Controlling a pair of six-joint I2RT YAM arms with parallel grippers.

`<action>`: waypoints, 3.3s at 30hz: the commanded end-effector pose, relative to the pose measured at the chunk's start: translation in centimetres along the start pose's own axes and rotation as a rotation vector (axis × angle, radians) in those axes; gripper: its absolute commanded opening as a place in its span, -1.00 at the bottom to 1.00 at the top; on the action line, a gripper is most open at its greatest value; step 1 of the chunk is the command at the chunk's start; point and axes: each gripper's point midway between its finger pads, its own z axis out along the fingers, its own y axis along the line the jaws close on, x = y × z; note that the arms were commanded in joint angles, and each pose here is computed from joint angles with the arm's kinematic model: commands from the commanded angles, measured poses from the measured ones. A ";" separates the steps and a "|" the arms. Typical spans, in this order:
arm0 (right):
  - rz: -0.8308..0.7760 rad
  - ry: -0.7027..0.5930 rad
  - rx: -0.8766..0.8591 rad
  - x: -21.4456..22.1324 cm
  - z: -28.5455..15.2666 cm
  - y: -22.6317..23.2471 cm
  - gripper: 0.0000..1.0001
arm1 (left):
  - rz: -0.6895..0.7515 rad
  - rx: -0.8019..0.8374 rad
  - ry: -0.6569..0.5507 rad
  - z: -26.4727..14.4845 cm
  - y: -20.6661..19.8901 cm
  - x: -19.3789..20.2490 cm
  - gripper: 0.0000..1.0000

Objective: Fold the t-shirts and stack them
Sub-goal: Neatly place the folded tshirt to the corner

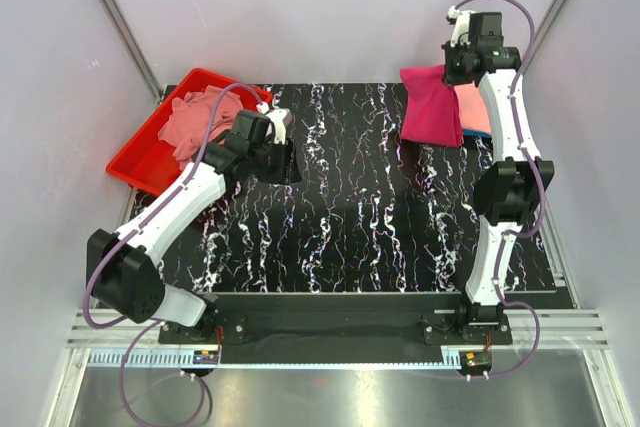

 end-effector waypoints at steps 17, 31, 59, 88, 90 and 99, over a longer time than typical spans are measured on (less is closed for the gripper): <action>0.075 -0.184 -0.020 -4.1 -0.5 -9.9 -1.00 | 0.016 0.080 -0.045 -0.8 -1.7 -0.8 -0.02; 0.090 -0.371 0.026 -4.8 5.6 -17.9 -1.00 | -0.001 0.096 -0.013 0.3 -1.7 -0.2 -0.02; 0.244 -0.490 0.188 -2.7 10.7 -25.0 0.07 | 0.003 0.086 0.013 0.8 -1.4 0.3 0.03; 0.679 -0.191 0.111 1.8 -14.0 -2.0 0.99 | 0.144 0.194 -0.499 -10.0 -4.9 -5.9 0.19; 0.670 -0.118 0.026 3.9 -15.8 2.4 0.99 | 0.137 0.185 -0.571 -12.9 -5.3 -6.7 0.31; 0.619 -0.127 -0.435 11.1 -29.9 13.7 1.00 | 0.125 0.151 -0.765 -23.4 -5.6 -5.8 0.97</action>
